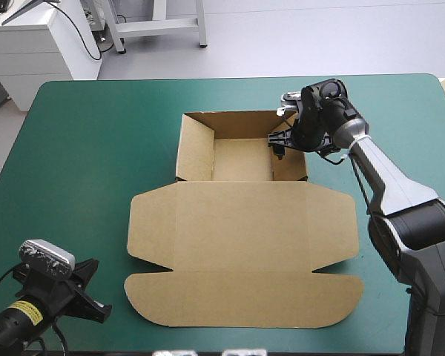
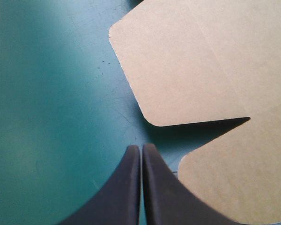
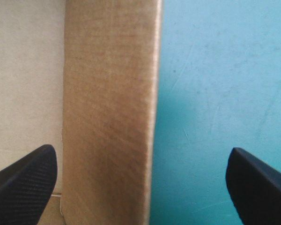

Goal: Fold the box

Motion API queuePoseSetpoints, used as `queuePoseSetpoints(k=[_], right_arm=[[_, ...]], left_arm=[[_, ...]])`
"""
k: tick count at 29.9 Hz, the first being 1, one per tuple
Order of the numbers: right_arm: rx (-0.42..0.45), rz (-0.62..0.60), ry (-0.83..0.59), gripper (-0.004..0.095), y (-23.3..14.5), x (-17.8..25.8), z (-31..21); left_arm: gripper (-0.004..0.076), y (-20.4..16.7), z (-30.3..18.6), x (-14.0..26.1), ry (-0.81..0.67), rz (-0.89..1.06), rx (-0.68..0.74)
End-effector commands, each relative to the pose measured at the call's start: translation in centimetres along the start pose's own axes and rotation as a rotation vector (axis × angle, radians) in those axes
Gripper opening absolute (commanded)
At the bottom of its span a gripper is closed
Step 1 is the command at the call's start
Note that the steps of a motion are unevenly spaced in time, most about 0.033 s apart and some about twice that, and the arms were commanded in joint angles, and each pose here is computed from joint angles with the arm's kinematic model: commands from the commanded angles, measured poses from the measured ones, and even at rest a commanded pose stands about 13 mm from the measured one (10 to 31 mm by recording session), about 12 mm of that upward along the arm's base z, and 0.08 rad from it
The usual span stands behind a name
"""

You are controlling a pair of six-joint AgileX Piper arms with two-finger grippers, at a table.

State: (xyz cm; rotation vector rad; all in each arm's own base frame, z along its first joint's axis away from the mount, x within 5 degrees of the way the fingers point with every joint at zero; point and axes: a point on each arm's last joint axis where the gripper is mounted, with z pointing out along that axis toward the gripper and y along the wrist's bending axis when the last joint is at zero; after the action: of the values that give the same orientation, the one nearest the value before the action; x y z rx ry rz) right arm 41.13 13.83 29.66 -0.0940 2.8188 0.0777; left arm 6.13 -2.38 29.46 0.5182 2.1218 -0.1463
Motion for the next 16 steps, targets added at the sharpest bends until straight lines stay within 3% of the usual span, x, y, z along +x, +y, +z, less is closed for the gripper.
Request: queuePoseSetpoints(k=[1, 5, 9, 11, 14, 16], right_arm=[[-0.016, 0.007, -0.042, 0.0903, 0.0, -0.3, -1.6], [-0.016, 0.008, -0.014, 0.0899, 0.1, -0.3, -0.5], [-0.018, 0.013, -0.018, 0.0796, 0.2, -0.4, -0.5], [-0.019, 0.014, -0.022, 0.0682, 0.2, -0.4, -0.7], [-0.023, 0.014, -0.039, 0.0384, 0.2, -0.5, -1.3], [-0.029, 0.015, -0.054, 0.0118, 0.2, -0.7, -1.8]], left_arm=[[-0.0008, 0.1, -0.4, -1.2, -0.085, -0.013, -0.007], [-0.0008, 0.1, -0.4, -1.2, -0.085, -0.013, -0.007], [-0.0008, 0.1, -0.4, -1.2, -0.085, -0.013, -0.007], [-0.0008, 0.1, -0.4, -1.2, -0.085, -0.013, -0.007], [-0.0008, 0.1, -0.4, -1.2, -0.083, -0.013, -0.006], [-0.0008, 0.1, -0.4, -1.2, -0.081, -0.013, -0.006]])
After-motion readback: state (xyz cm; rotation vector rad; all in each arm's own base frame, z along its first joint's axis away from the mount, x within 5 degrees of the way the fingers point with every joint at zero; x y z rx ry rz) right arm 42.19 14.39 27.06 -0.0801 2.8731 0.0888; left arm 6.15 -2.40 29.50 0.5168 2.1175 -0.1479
